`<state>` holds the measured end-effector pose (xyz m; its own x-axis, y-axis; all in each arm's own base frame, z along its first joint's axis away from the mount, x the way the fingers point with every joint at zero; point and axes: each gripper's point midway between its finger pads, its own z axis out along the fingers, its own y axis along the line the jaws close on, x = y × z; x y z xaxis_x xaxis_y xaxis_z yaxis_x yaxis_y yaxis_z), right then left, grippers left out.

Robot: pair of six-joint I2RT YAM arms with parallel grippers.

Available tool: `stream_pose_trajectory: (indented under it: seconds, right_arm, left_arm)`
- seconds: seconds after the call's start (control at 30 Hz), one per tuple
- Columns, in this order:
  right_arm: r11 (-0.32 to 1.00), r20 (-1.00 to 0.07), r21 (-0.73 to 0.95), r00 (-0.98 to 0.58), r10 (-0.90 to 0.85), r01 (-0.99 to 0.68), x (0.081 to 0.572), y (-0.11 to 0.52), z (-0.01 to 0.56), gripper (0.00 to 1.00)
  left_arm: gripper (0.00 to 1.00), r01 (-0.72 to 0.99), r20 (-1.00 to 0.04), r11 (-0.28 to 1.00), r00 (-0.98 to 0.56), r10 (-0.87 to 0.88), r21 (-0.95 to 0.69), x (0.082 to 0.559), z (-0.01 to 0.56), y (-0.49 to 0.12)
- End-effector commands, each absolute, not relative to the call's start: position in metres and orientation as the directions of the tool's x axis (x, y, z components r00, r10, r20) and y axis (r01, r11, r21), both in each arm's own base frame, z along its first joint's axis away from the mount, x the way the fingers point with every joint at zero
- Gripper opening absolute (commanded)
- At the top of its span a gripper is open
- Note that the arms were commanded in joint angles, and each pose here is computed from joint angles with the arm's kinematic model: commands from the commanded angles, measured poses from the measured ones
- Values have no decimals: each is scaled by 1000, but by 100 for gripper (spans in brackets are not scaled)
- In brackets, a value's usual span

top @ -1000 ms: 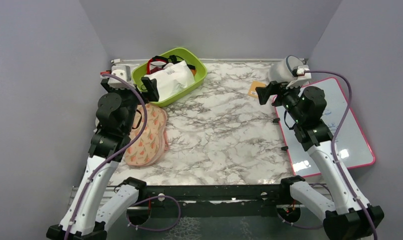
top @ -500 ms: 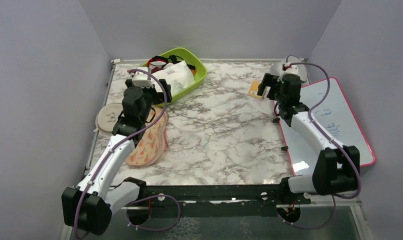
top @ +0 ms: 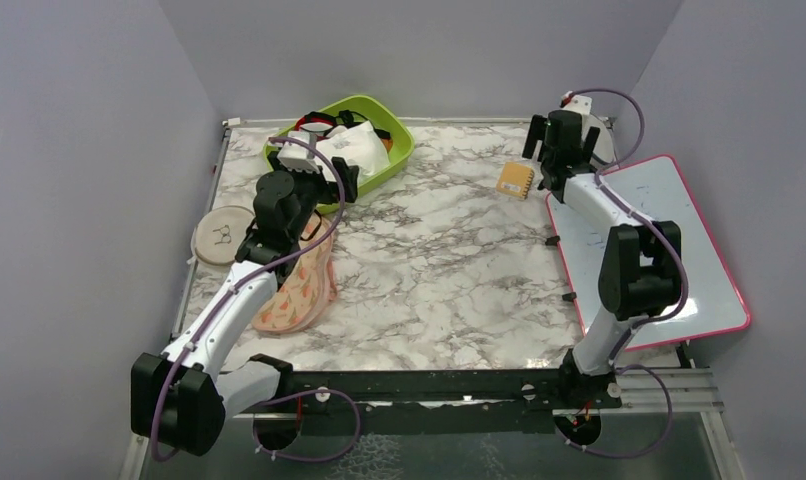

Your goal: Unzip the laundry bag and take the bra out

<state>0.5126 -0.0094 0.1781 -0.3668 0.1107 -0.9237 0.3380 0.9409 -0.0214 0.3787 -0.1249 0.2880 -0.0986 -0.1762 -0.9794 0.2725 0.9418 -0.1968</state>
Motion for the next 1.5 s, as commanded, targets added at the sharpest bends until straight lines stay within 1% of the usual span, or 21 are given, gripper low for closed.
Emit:
stream_pose_trajectory:
  seconds: [0.0, 0.07, 0.2, 0.43, 0.73, 0.8, 0.83, 0.9, 0.93, 1.03, 1.07, 1.13, 1.17, 1.2, 1.27, 1.33, 1.4, 1.43, 1.47]
  right_arm:
    - [874, -943, -173, -331, -14, 455, 538, -44, 203, 100]
    - [840, -935, -228, -351, -48, 493, 549, -54, 200, 100]
    - [809, -921, -301, -374, -109, 505, 571, -61, 191, 100]
    - [763, -905, -379, -382, -187, 523, 595, -78, 185, 100]
    - [795, -890, -390, -412, -195, 465, 622, -80, 158, 99]
    - [788, -885, -402, -419, -203, 467, 626, -83, 157, 93]
    - [788, -885, -402, -418, -204, 467, 628, -83, 156, 87]
    - [791, -888, -396, -412, -201, 467, 630, -84, 157, 66]
    - [791, -891, -393, -409, -199, 470, 631, -84, 158, 64]
    - [790, -891, -393, -407, -201, 470, 634, -85, 157, 62]
    - [786, -890, -396, -410, -201, 474, 634, -86, 156, 58]
    - [782, -886, -402, -417, -202, 476, 636, -86, 153, 38]
    - [781, -885, -403, -419, -202, 477, 636, -87, 152, 32]
    - [781, -884, -405, -421, -202, 476, 636, -87, 152, 29]
    - [786, -886, -400, -420, -198, 472, 637, -86, 154, 26]
    - [805, -895, -376, -407, -185, 460, 638, -82, 163, 17]
    - [836, -910, -332, -382, -161, 438, 638, -74, 182, 5]
    - [854, -918, -306, -368, -147, 422, 638, -69, 193, 2]
    - [869, -927, -279, -353, -131, 409, 638, -64, 205, 1]
  left_arm:
    - [99, 379, -979, 903, -70, -191, -203, 376, 304, -149]
    - [99, 404, -980, 892, -81, -183, -200, 374, 304, -155]
    - [99, 427, -982, 884, -87, -167, -188, 371, 305, -163]
    - [99, 458, -983, 870, -90, -160, -183, 368, 307, -173]
    - [99, 455, -981, 869, -105, -163, -193, 368, 304, -174]
    - [99, 455, -981, 869, -106, -163, -193, 369, 304, -174]
    - [99, 455, -981, 869, -109, -161, -194, 369, 302, -175]
    - [99, 454, -981, 870, -112, -160, -194, 369, 302, -175]
    - [99, 453, -981, 870, -113, -160, -194, 369, 302, -175]
    - [99, 446, -980, 873, -119, -158, -195, 370, 300, -174]
    - [99, 441, -980, 876, -120, -157, -195, 371, 299, -173]
    - [99, 438, -980, 878, -119, -157, -194, 371, 299, -172]
    - [99, 435, -981, 880, -120, -155, -192, 371, 299, -172]
    - [99, 435, -981, 880, -121, -153, -191, 371, 298, -172]
    - [99, 433, -981, 881, -122, -152, -191, 372, 298, -172]
    - [99, 432, -981, 881, -127, -149, -190, 372, 295, -172]
    - [99, 430, -981, 883, -131, -146, -188, 374, 294, -172]
    - [99, 426, -981, 885, -134, -142, -187, 374, 293, -171]
    - [99, 420, -981, 888, -138, -140, -186, 375, 292, -170]
